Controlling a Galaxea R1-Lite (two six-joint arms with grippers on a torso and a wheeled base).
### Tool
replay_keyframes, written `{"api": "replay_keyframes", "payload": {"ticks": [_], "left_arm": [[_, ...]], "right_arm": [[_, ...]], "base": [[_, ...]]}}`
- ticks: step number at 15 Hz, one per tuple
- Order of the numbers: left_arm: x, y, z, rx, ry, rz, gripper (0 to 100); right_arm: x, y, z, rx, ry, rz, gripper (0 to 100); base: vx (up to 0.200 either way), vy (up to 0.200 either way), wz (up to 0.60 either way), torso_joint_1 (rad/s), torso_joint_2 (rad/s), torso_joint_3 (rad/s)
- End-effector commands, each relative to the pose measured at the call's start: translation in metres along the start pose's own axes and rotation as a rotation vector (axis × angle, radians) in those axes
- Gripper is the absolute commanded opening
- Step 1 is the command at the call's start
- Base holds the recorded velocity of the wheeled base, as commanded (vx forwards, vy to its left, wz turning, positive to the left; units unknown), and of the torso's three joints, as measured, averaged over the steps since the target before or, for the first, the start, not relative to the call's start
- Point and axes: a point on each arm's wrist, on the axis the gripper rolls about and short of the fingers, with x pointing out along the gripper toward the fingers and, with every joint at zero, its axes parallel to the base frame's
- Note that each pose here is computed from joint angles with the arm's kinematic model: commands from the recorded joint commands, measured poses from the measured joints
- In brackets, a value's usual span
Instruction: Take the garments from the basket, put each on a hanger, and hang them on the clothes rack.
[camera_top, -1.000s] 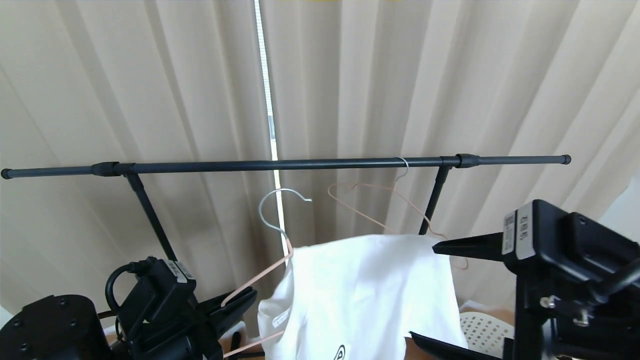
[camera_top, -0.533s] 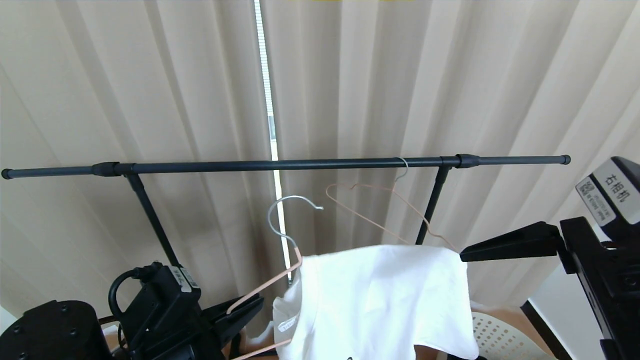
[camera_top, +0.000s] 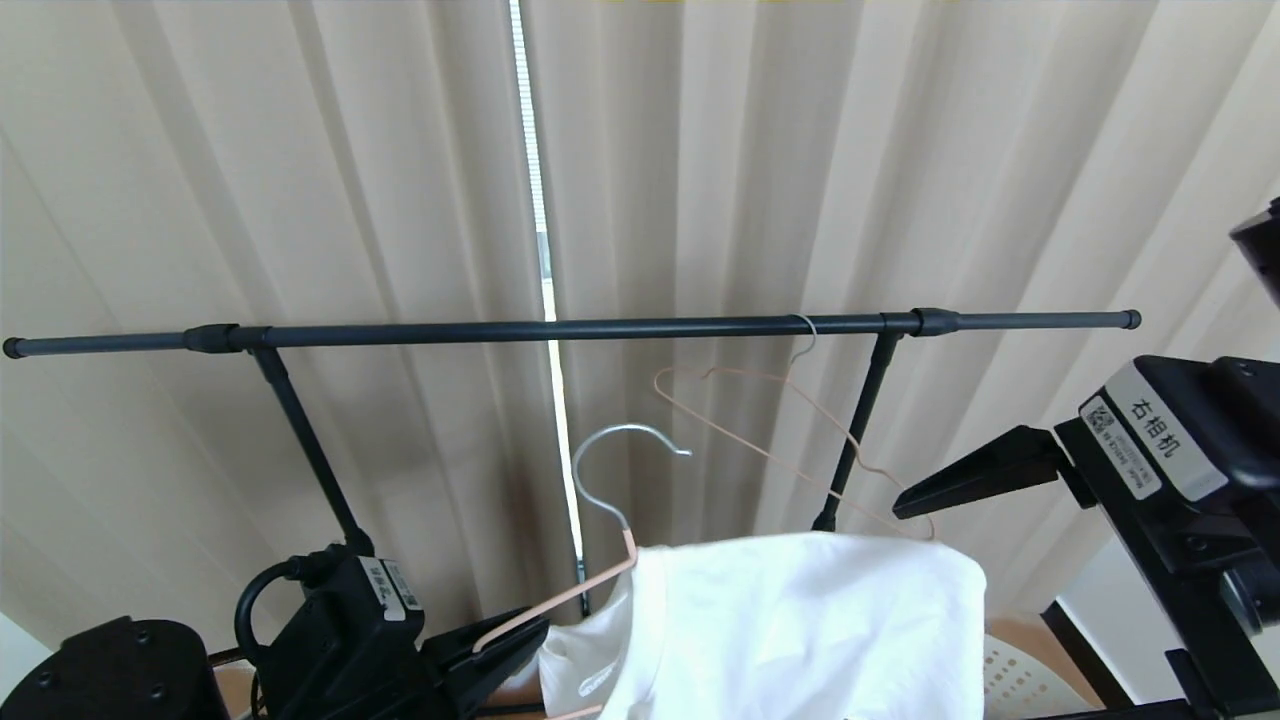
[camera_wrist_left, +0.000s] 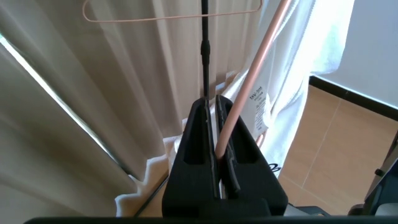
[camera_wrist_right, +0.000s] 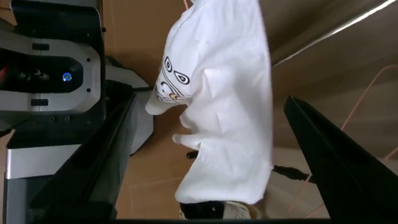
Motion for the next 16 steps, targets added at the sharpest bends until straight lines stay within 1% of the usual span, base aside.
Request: {"api": "replay_keyframes", "payload": {"ticks": [1, 2, 5, 9, 10, 13, 16], "left_arm": [[0.000, -0.003, 0.000, 0.005, -0.001, -0.017, 0], [0.000, -0.004, 0.000, 0.007, -0.001, -0.020, 0], [0.000, -0.007, 0.001, 0.010, -0.006, -0.033, 0], [0.000, -0.008, 0.001, 0.012, -0.008, -0.041, 0], [0.000, -0.008, 0.002, 0.012, -0.011, -0.039, 0], [0.000, -0.008, 0.002, 0.011, -0.012, -0.039, 0], [0.000, -0.008, 0.002, 0.012, -0.014, -0.039, 0]], "right_arm": [[0.019, -0.033, 0.002, -0.036, 0.040, 0.079, 100], [0.026, -0.039, -0.002, -0.038, 0.046, 0.096, 100], [0.046, -0.052, -0.008, -0.008, 0.048, 0.140, 100], [0.062, -0.062, -0.009, -0.001, 0.051, 0.150, 100], [0.066, -0.063, -0.009, 0.000, 0.057, 0.160, 100], [0.075, -0.058, -0.002, -0.023, 0.056, 0.191, 100], [0.082, -0.055, 0.002, -0.007, 0.065, 0.212, 100]], "base": [[0.000, 0.000, 0.00, 0.000, 0.00, 0.000], [0.000, 0.000, 0.00, 0.000, 0.00, 0.000], [0.000, 0.000, 0.00, 0.000, 0.00, 0.000], [0.000, 0.000, 0.00, 0.000, 0.00, 0.000], [0.000, 0.000, 0.00, 0.000, 0.00, 0.000], [0.000, 0.000, 0.00, 0.000, 0.00, 0.000], [0.000, 0.000, 0.00, 0.000, 0.00, 0.000]]}}
